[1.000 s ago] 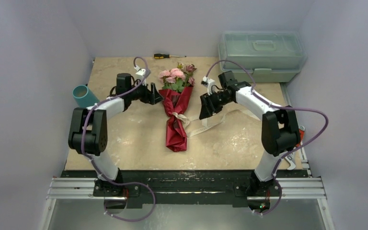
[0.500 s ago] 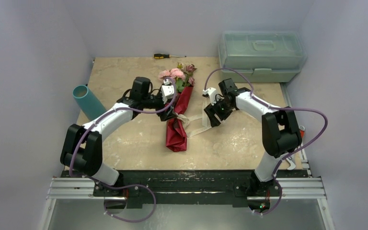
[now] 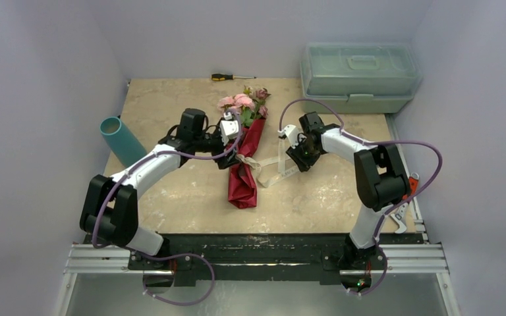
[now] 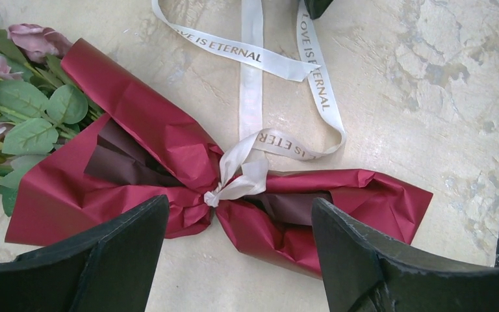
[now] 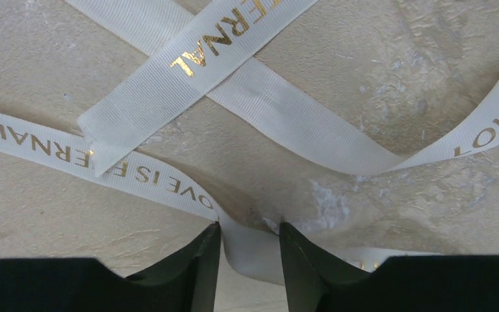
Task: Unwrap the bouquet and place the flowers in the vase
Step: Untie the ribbon from the wrapping paper.
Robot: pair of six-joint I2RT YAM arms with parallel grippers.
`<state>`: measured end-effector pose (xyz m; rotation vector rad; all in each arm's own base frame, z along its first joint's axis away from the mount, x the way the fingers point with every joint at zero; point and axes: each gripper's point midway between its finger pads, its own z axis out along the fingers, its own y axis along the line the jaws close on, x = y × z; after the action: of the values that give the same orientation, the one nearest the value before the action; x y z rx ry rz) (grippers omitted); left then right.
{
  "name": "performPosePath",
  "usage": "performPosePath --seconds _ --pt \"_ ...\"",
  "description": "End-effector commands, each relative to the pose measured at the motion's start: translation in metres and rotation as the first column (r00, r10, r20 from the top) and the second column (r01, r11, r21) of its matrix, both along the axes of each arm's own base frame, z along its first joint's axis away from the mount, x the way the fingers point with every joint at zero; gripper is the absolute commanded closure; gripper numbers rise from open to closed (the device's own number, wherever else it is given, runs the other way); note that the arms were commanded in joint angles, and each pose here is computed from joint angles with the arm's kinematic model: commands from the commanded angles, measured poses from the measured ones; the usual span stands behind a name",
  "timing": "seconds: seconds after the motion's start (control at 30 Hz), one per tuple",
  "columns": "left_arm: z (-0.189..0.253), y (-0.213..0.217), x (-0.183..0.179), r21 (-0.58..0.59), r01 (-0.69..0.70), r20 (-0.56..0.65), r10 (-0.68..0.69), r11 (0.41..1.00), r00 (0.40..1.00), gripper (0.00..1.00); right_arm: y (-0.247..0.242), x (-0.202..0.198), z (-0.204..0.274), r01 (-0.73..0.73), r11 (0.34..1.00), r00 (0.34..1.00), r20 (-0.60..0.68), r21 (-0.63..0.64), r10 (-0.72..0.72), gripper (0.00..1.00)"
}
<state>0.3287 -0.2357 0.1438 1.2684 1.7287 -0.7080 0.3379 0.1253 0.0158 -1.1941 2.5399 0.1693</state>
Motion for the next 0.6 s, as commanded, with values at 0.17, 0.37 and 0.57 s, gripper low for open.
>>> performPosePath --seconds 0.17,0.37,0.57 --pt "0.029 0.021 0.016 -0.079 -0.121 0.033 0.124 0.989 0.992 0.21 0.008 -0.017 0.031 -0.013 0.998 0.998 -0.068 0.062 0.018 1.0" --pt "0.048 0.046 0.033 -0.176 -0.244 -0.027 0.243 0.954 0.97 0.21 0.053 0.041 0.186 -0.024 0.946 0.97 0.235 0.323 -0.056 1.0" --pt "0.063 0.066 0.039 -0.219 -0.315 -0.022 0.318 0.924 0.948 0.21 0.088 0.09 0.309 -0.094 0.854 0.891 0.426 0.512 -0.158 1.0"
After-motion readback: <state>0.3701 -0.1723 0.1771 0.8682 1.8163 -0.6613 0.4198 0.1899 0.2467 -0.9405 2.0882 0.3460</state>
